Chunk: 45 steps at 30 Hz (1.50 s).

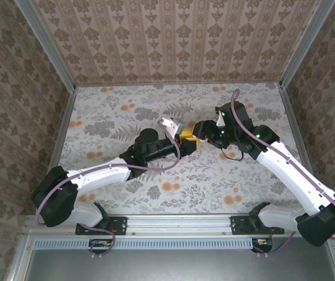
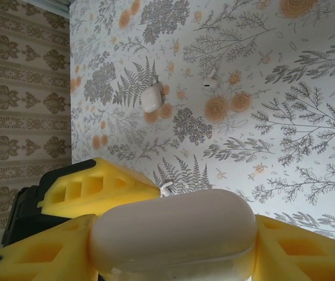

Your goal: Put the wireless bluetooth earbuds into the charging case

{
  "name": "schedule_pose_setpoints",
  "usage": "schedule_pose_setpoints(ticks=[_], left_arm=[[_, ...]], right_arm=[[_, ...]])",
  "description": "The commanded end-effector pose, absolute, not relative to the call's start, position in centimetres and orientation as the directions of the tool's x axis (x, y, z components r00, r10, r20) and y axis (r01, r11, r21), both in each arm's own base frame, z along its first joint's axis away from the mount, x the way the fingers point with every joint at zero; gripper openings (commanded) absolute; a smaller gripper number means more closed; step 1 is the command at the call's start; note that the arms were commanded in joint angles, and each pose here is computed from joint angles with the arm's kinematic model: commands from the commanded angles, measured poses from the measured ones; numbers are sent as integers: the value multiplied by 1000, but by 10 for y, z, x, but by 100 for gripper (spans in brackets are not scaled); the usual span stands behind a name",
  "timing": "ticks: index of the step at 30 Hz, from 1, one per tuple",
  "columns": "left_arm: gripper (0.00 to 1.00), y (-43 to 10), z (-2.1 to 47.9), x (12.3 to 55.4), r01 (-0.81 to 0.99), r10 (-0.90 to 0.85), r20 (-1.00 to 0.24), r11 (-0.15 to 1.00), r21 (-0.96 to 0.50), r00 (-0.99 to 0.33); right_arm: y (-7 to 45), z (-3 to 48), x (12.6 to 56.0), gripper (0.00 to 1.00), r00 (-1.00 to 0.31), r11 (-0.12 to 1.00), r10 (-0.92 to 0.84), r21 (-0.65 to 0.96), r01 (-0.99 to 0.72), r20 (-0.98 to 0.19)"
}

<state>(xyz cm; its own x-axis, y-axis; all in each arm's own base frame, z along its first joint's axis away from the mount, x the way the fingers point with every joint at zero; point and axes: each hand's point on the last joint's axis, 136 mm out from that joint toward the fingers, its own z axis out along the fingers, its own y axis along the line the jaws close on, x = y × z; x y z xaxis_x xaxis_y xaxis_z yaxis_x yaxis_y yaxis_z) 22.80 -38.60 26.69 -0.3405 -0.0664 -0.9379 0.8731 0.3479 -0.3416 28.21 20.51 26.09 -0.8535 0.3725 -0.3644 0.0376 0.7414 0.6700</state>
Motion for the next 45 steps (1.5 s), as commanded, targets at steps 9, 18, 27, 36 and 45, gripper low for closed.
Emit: schedule_pose_setpoints(ticks=[9,18,27,36,45], left_arm=[[19,-398,294,230,872,-161,-916,285,-399,-366],[4,-380,296,235,845,-184,-898,306,-438,-398],[2,-337,322,247,816,-253,-865,296,-496,-434],[3,-308,362,238,818,-314,-834,222,-530,-455],[3,-308,391,228,813,-355,-790,122,-570,-500]], right_arm=[[209,283,282,50,-822,702,404,712,-2,-401],[206,322,279,67,-752,684,382,712,-161,-537],[194,365,272,75,-629,572,439,739,-356,-642],[222,374,276,76,-659,406,429,783,-471,-619],[250,395,280,67,-685,239,401,791,-563,-608]])
